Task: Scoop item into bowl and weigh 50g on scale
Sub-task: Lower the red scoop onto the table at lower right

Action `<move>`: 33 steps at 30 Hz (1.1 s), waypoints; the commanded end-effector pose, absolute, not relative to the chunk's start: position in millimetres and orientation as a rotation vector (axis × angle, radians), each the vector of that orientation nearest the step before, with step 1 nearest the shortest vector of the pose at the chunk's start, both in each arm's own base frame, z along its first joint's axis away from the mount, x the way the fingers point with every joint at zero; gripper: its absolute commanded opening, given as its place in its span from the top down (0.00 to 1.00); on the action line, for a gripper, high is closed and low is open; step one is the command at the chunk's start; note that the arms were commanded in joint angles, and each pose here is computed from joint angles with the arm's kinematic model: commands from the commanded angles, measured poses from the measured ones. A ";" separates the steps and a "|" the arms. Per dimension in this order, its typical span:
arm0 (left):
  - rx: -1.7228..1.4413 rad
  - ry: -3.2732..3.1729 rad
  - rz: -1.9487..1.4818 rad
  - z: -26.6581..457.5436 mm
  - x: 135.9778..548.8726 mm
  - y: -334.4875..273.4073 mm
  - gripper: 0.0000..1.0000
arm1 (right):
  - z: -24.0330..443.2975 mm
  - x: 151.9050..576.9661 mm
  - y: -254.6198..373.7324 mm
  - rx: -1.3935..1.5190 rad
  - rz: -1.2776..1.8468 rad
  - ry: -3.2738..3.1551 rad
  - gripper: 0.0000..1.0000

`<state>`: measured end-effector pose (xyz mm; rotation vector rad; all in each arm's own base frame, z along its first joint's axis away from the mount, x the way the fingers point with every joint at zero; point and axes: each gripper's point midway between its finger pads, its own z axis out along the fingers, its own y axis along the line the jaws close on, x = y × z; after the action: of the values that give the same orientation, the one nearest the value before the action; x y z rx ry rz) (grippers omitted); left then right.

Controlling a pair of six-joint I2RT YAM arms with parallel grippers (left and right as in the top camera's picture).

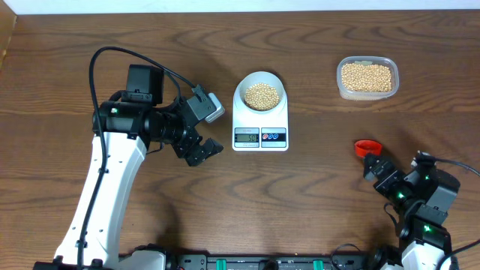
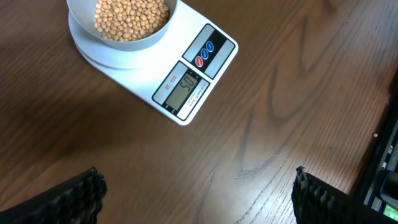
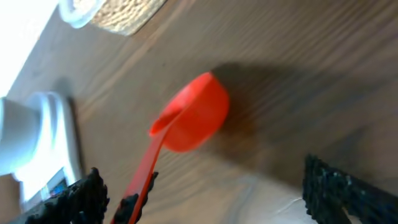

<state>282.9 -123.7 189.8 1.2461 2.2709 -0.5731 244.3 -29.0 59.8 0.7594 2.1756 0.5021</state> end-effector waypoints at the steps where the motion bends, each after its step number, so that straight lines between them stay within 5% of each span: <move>1: 1.253 2.236 -0.556 199.0 284.5 -123.4 0.02 | 51.6 239.2 -53.5 0.709 0.269 2.209 0.01; 21: 1.253 2.236 -0.556 199.0 284.5 -123.4 0.02 | 21.1 235.0 -54.5 0.628 0.146 2.358 0.01; 33: 1.253 2.236 -0.556 199.0 284.5 -123.4 0.02 | 82.6 277.8 -35.9 0.448 0.332 2.120 0.01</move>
<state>282.9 -123.7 189.9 1.2461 2.2706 -0.5728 264.5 -53.2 56.3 0.5549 2.1881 0.2208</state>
